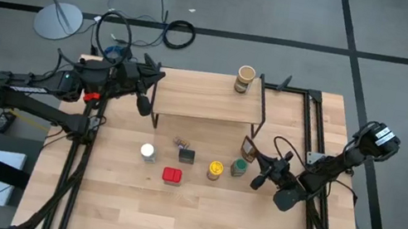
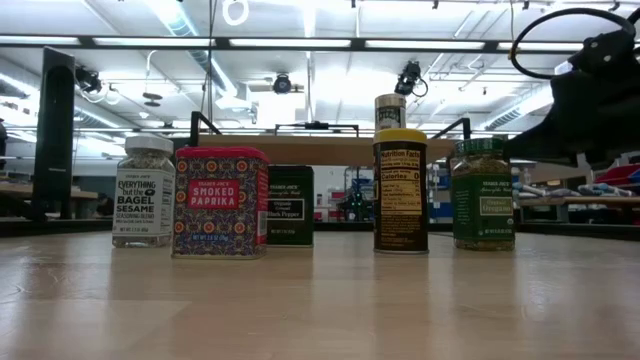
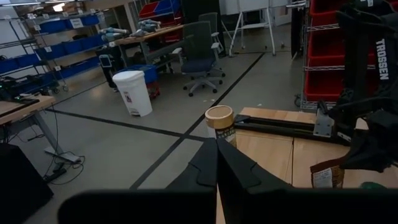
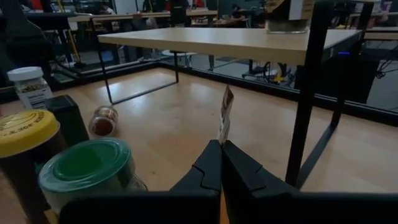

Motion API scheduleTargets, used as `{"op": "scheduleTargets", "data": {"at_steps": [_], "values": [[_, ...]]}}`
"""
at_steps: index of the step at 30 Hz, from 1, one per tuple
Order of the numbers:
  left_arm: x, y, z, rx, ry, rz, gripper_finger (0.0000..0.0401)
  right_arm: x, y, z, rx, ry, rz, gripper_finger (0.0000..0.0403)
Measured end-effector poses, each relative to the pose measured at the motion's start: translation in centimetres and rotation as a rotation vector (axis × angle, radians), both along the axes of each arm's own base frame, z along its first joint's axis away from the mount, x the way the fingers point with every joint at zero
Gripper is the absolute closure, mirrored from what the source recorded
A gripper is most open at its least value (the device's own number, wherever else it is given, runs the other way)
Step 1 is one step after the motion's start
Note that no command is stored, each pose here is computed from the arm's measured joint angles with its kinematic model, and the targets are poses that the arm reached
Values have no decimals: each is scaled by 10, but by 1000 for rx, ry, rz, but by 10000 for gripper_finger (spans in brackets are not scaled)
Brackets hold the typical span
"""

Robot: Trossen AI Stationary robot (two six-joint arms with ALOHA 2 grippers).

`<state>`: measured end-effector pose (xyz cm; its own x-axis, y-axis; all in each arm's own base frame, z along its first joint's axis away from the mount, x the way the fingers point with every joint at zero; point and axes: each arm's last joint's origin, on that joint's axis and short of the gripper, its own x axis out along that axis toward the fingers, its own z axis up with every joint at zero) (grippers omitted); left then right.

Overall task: Shelf spices
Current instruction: Remove the orange seasoning pack from the shelf

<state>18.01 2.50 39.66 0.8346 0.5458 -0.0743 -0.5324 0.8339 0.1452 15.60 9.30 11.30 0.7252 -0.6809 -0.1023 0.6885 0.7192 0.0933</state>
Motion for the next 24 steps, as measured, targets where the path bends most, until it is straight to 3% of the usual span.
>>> {"op": "scheduleTargets", "data": {"at_steps": [24], "values": [[0, 0, 0, 0, 4, 0, 396, 3, 3, 5, 28, -25, 23, 338]]}}
